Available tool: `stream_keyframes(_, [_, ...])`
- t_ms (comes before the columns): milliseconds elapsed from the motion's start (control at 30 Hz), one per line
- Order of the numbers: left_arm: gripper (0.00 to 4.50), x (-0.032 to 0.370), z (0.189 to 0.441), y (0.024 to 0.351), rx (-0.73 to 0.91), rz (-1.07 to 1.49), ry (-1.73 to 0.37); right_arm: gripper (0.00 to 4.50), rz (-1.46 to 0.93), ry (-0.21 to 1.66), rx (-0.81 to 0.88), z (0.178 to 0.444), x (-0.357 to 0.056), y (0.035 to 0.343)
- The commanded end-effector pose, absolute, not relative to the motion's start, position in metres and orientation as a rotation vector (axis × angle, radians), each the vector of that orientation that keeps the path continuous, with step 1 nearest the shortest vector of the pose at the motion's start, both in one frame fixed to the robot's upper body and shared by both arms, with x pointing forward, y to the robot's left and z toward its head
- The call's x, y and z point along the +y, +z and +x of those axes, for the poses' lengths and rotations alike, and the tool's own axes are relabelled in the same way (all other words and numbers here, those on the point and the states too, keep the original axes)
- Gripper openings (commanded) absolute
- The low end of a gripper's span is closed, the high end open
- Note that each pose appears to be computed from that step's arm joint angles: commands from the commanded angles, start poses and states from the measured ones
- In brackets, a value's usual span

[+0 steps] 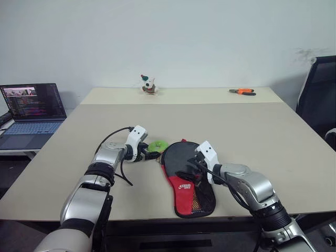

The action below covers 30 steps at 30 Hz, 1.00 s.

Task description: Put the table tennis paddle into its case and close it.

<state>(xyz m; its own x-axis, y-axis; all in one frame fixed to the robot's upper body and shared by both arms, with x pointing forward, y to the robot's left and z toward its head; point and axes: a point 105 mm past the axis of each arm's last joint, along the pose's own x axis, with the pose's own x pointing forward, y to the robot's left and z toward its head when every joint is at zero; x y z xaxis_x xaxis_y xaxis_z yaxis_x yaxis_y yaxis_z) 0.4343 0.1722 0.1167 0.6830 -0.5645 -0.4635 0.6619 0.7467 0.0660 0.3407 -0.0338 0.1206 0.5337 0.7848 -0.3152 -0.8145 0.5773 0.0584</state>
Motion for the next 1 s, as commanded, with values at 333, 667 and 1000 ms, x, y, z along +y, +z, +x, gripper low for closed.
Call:
stream_keyframes(333, [0.02, 0.163, 0.434, 0.118, 0.415, 0.201, -0.711, 4.5, -0.178, 0.909, 0.213, 0.356, -0.023, 0.142])
stream_keyframes(667, [0.0, 0.149, 0.441, 0.136, 0.366, 0.223, -0.718, 4.5, -0.301, 0.869, 0.377, 0.36, -0.025, 0.089])
stream_keyframes(1000, [0.0, 0.15, 0.475, 0.173, 0.222, 0.568, -0.468, 4.5, -0.273, 0.844, 0.508, 0.356, -0.041, 0.063])
